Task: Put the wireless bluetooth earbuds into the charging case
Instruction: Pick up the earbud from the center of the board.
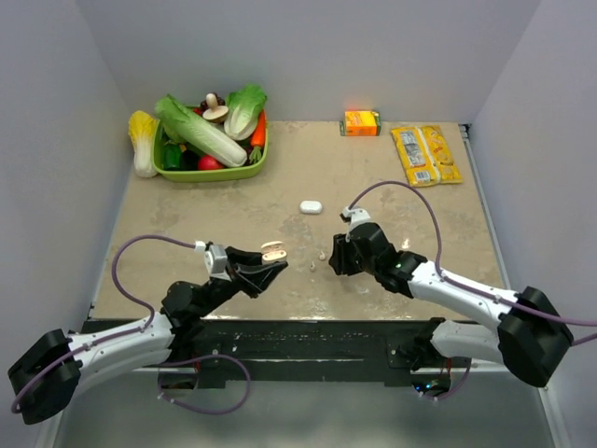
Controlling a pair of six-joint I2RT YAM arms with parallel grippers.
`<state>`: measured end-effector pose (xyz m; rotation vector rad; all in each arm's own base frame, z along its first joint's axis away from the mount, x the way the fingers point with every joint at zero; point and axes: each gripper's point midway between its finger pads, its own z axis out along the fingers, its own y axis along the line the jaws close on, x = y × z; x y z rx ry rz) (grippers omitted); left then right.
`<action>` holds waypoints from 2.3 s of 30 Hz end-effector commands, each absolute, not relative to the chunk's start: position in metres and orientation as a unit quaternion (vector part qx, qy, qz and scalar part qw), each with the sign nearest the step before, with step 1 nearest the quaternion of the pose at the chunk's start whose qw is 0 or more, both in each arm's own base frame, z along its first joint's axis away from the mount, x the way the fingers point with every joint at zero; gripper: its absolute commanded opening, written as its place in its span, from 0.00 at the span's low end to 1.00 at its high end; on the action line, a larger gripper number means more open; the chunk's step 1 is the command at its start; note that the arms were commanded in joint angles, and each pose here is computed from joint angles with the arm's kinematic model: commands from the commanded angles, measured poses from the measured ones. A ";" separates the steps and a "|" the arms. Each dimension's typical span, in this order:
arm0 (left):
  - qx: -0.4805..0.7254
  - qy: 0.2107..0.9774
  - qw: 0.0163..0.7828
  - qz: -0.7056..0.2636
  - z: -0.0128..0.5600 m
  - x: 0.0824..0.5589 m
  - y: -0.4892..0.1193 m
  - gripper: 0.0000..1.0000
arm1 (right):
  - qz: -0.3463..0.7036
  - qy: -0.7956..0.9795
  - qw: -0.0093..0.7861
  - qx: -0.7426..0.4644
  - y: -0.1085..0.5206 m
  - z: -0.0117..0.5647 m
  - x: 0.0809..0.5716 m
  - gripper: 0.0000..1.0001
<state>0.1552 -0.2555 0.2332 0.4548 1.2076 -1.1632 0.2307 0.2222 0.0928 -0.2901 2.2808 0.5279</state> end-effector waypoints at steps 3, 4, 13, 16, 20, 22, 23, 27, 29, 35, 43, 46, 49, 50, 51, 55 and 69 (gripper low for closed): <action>0.159 0.563 0.664 -0.466 0.201 0.167 -0.232 0.00 | 0.273 0.864 0.399 -0.136 0.264 0.106 0.237 0.38; 0.158 0.564 0.663 -0.466 0.199 0.167 -0.232 0.00 | 0.274 0.864 0.396 -0.147 0.269 0.103 0.235 0.36; 0.160 0.572 0.656 -0.466 0.188 0.165 -0.231 0.00 | 0.243 0.888 0.353 -0.165 0.279 0.062 0.229 0.05; 0.163 0.572 0.655 -0.466 0.187 0.164 -0.231 0.00 | 0.238 0.892 0.346 -0.170 0.280 0.055 0.227 0.01; 0.165 0.572 0.654 -0.466 0.186 0.164 -0.232 0.00 | 0.234 0.895 0.337 -0.173 0.283 0.045 0.227 0.01; 0.167 0.574 0.652 -0.467 0.185 0.163 -0.233 0.00 | 0.232 0.896 0.336 -0.174 0.285 0.042 0.229 0.01; 0.167 0.573 0.652 -0.467 0.185 0.163 -0.232 0.00 | 0.228 0.898 0.335 -0.173 0.285 0.039 0.231 0.00; 0.167 0.573 0.652 -0.468 0.185 0.162 -0.232 0.00 | 0.224 0.898 0.336 -0.176 0.290 0.036 0.236 0.00; 0.168 0.574 0.651 -0.467 0.184 0.162 -0.231 0.00 | 0.221 0.899 0.336 -0.175 0.292 0.034 0.239 0.00; 0.170 0.576 0.650 -0.466 0.182 0.162 -0.232 0.00 | 0.218 0.898 0.340 -0.177 0.304 0.036 0.251 0.00; 0.173 0.577 0.651 -0.461 0.182 0.163 -0.232 0.00 | 0.213 0.902 0.330 -0.180 0.322 0.026 0.265 0.01; 0.174 0.580 0.650 -0.458 0.180 0.164 -0.233 0.00 | 0.214 0.900 0.335 -0.180 0.330 0.029 0.274 0.04; 0.176 0.581 0.650 -0.457 0.181 0.165 -0.234 0.00 | 0.222 0.893 0.343 -0.188 0.339 0.037 0.279 0.09; 0.177 0.579 0.651 -0.458 0.183 0.164 -0.235 0.00 | 0.229 0.888 0.352 -0.190 0.340 0.047 0.280 0.13; 0.177 0.580 0.650 -0.459 0.183 0.164 -0.235 0.00 | 0.233 0.883 0.358 -0.194 0.340 0.052 0.279 0.15; 0.178 0.576 0.652 -0.460 0.185 0.164 -0.235 0.00 | 0.231 0.874 0.375 -0.202 0.328 0.074 0.274 0.17; 0.177 0.579 0.651 -0.457 0.178 0.163 -0.232 0.00 | 0.211 0.893 0.342 -0.204 0.295 0.034 0.244 0.00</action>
